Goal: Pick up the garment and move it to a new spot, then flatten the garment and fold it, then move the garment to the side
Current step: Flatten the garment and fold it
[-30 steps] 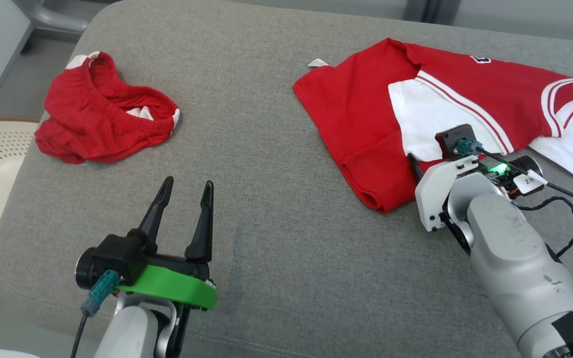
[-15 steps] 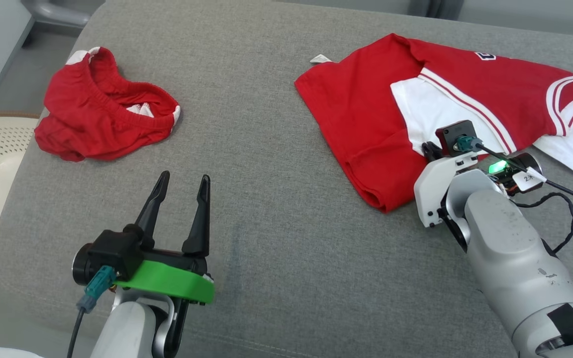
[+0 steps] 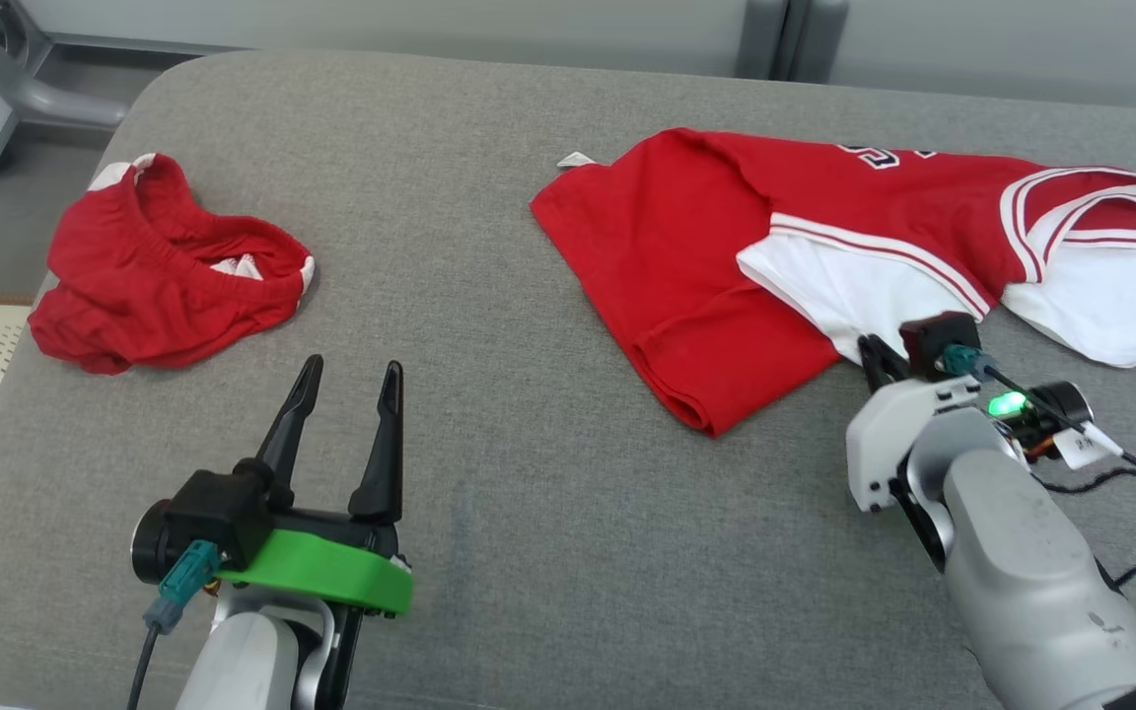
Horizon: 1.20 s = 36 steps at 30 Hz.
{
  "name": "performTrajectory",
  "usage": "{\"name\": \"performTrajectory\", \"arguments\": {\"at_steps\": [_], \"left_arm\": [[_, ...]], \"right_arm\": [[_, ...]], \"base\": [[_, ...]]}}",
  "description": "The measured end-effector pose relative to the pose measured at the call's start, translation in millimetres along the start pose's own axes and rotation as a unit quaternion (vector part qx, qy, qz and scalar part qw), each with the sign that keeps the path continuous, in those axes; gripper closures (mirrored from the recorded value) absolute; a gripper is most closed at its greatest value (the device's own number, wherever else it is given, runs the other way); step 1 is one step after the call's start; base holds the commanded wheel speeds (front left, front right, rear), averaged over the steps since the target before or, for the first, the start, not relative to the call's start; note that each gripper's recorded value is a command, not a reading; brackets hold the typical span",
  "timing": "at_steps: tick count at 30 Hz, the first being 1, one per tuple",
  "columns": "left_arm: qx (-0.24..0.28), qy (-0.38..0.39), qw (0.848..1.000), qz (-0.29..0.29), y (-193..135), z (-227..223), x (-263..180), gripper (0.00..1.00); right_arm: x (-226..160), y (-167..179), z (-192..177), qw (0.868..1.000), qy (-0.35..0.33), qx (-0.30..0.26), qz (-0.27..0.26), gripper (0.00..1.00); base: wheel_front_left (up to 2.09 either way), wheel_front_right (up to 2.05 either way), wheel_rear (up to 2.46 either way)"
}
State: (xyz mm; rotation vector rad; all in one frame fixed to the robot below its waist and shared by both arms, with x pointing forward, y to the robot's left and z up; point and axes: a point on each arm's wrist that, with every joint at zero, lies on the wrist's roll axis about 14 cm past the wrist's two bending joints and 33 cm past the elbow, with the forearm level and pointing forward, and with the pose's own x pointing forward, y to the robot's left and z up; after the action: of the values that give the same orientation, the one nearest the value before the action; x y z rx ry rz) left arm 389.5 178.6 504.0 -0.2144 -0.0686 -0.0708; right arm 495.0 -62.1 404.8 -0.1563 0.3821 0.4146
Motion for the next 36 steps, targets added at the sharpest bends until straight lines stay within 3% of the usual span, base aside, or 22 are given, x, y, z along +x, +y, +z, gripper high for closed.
{"name": "performTrajectory", "arguments": {"at_steps": [7, 15, 16, 17, 25, 29, 36], "left_arm": [[-0.003, -0.003, 1.000, -0.016, -10.4, 1.1, -1.1, 0.00], [-0.006, -0.004, 0.999, -0.041, -26.1, 1.0, 2.0, 0.00], [-0.006, -0.004, 0.999, -0.044, -28.1, 1.2, 2.6, 0.00], [-0.006, -0.005, 0.999, -0.047, -30.1, 1.5, 3.1, 0.00], [-0.008, -0.007, 0.998, -0.057, -37.4, 2.7, 0.7, 0.00], [-0.009, -0.005, 0.998, -0.058, -38.6, 1.4, -2.7, 0.00], [-0.010, -0.002, 0.998, -0.054, -36.6, -0.4, -6.7, 0.00]], "right_arm": [[-53.1, -58.1, -42.6, 0.995, 0.039, 0.014, -0.093, 1.00], [-124.1, -112.0, -63.9, 0.976, 0.055, 0.040, -0.209, 1.00], [-130.4, -115.6, -63.7, 0.974, 0.051, 0.043, -0.218, 0.82], [-135.1, -118.5, -65.1, 0.972, 0.054, 0.047, -0.226, 0.00], [-159.1, -124.0, -32.9, 0.966, -0.034, 0.072, -0.248, 0.00], [-163.1, -109.3, -7.2, 0.964, -0.108, 0.091, -0.225, 0.00], [-167.0, -67.2, 25.0, 0.964, -0.196, 0.066, -0.168, 0.00]], "base": [[0.00, 0.00, 0.00], [0.00, 0.00, 0.00], [0.00, 0.00, 0.00], [0.00, 0.00, 0.00], [0.00, 0.00, 0.00], [0.00, 0.00, 0.00], [0.00, 0.00, 0.00]]}}
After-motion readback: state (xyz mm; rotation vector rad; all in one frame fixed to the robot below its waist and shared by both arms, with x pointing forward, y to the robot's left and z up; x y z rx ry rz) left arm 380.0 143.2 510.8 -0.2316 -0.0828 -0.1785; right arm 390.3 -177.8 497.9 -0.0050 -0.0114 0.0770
